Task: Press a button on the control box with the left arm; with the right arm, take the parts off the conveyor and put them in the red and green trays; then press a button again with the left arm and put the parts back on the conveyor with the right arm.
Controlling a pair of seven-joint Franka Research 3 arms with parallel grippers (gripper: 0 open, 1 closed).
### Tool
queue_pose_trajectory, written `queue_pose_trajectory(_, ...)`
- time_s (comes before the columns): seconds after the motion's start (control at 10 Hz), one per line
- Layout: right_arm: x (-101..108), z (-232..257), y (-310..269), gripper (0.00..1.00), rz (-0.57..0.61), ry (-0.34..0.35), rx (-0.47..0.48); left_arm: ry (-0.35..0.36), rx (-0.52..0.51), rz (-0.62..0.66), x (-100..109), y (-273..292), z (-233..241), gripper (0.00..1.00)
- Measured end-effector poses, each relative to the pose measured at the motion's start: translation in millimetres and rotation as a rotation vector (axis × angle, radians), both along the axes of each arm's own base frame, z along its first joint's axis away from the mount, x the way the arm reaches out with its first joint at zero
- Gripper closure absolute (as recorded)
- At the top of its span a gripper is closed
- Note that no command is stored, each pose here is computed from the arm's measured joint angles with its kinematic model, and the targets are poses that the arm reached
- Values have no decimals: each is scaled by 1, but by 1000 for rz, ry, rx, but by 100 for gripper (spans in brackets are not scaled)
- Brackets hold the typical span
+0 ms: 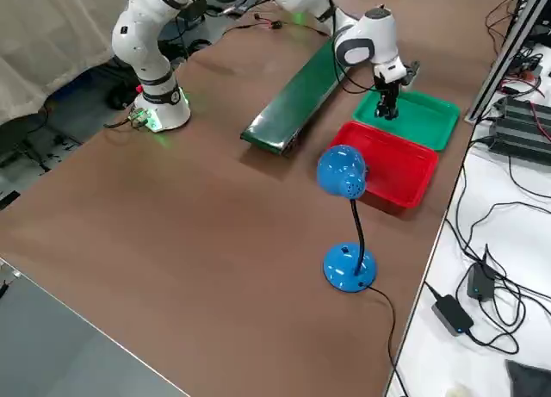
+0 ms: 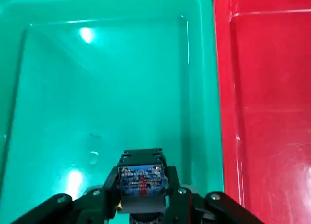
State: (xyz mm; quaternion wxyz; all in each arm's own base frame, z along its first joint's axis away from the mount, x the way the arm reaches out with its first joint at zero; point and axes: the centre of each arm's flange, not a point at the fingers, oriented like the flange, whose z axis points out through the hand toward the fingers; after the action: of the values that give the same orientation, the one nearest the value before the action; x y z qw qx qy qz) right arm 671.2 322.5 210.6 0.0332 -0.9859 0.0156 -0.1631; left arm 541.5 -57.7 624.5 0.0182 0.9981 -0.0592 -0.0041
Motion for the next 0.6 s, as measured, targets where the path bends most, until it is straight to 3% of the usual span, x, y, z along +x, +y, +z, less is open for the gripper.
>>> queue_pose_trajectory(0.4, -2, -10, -1, 55, 8, 11, -9, 1, 0, 0, 0, 0, 0, 0)
queue_pose_trajectory(0.5, -2, -10, -1, 48, 9, 11, -10, 1, 0, 0, 0, 0, 0, 0)
queue_pose_trajectory(0.6, -2, -11, -1, 33, 16, 11, -13, 1, 0, 0, 0, 0, 0, 0)
